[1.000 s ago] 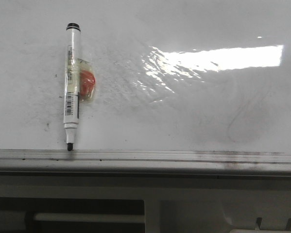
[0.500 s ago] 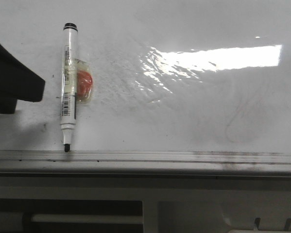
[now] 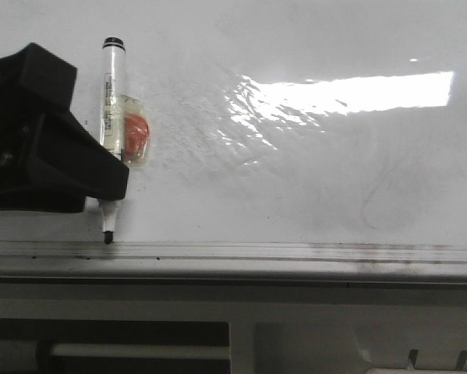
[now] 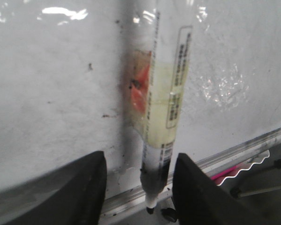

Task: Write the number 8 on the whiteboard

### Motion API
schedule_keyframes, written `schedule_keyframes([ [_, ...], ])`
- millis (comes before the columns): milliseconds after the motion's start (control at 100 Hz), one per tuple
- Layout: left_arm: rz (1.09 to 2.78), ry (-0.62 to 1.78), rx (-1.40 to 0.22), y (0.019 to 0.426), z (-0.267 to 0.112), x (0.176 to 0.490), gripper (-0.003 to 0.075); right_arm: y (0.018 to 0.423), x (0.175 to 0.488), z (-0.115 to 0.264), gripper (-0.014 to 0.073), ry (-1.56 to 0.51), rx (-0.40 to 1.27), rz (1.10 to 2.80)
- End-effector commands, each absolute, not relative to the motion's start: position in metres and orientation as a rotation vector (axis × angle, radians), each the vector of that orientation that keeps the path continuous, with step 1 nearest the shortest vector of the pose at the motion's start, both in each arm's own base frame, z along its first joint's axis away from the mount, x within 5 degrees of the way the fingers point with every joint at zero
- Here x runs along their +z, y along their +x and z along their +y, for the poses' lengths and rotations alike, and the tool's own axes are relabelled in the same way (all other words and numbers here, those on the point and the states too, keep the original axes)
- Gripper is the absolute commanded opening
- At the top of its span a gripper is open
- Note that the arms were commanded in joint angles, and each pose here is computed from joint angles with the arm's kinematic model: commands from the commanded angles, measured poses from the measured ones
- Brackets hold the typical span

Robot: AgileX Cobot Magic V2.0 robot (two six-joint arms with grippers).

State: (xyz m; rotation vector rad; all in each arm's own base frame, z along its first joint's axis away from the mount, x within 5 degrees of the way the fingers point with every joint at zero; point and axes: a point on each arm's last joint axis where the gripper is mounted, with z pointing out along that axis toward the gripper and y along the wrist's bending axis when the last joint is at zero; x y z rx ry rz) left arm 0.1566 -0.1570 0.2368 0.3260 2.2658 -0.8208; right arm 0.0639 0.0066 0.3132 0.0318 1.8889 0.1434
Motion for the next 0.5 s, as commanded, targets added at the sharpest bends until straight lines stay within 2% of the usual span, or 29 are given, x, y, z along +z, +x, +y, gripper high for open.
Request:
schedule_keyframes([
  [0,2.211,0.232,-0.805,0.167,-0.159,0.246,0.0197,0.067,0.330,0.006,0.0437,0.033,0.145,1.799],
  [60,2.220,0.200,-0.798,0.170,-0.159,0.243,0.0141,0.067,0.330,0.007,0.0437,0.037,0.155,1.799],
  [180,2.228,0.234,-0.824,0.170,-0.164,0.246,-0.0023,0.067,0.330,0.008,0.0437,0.046,0.180,1.799],
  [230,2.222,0.319,-0.846,0.168,-0.169,0.251,-0.0020,0.067,0.331,0.009,0.0437,0.049,0.198,1.796],
  [300,2.185,0.568,-0.875,0.162,-0.177,0.263,-0.0020,0.065,0.335,0.012,0.0437,0.005,0.220,1.785],
  [400,2.094,0.942,-0.913,0.149,-0.186,0.277,-0.0020,0.062,0.344,0.027,0.0437,-0.252,0.276,1.749],
  [490,1.932,1.246,-0.921,0.140,-0.191,0.289,-0.0020,0.061,0.348,0.046,0.0437,-0.527,0.397,1.738],
])
